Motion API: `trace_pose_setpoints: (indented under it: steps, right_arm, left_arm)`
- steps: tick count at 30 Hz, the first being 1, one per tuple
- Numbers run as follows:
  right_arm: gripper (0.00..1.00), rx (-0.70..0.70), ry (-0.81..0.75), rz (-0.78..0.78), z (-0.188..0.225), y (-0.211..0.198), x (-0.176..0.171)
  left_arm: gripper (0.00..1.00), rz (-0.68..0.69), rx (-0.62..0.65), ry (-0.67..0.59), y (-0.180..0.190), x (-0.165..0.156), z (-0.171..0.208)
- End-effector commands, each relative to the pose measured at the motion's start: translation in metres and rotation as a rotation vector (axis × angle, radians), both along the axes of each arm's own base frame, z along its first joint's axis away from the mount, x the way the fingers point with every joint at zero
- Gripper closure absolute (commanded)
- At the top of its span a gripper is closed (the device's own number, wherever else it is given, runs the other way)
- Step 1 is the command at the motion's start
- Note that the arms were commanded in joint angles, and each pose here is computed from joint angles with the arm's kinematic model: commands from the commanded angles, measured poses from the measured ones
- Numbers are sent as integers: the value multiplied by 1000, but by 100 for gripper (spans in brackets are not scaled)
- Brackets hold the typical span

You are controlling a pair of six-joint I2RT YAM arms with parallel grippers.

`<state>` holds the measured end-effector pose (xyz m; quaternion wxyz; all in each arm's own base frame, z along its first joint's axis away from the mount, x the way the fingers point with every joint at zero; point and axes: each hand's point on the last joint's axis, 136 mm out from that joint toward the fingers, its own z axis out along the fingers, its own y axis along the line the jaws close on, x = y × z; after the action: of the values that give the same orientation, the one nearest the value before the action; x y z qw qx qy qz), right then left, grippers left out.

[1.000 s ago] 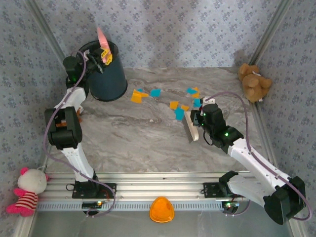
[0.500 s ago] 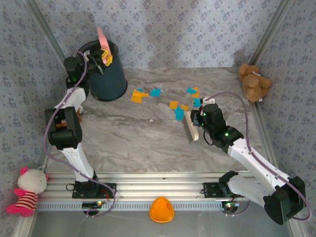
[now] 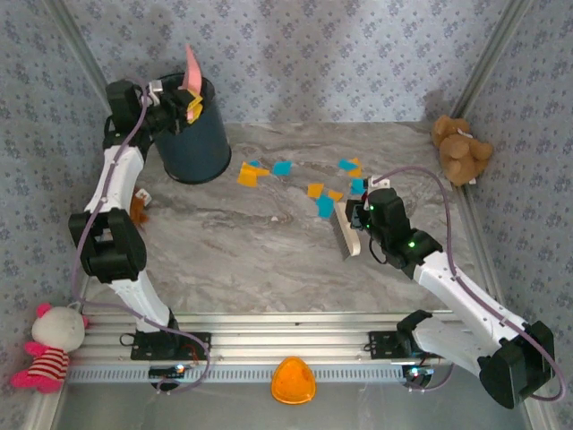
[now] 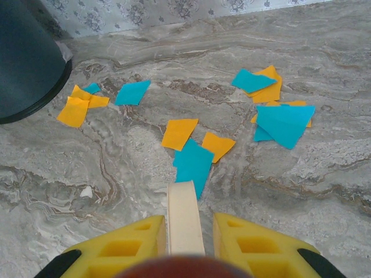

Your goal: Sweep away the paper scraps from the table

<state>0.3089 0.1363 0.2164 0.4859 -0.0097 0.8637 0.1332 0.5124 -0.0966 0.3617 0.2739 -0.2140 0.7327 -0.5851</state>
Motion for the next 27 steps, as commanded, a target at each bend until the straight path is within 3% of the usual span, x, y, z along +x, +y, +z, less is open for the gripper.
trace_pose_setpoints:
  steps: [1, 16, 27]
  right_arm:
    - [100, 37, -16, -10, 7, -1, -1]
    - [100, 42, -12, -9, 4, -1, -2]
    - [100, 51, -13, -9, 3, -1, -2]
  left_arm:
    - [100, -62, 216, -63, -8, -30, 6]
    - [100, -211, 757, -118, -27, -81, -31]
    - [100, -338, 983, -153, -29, -124, -66]
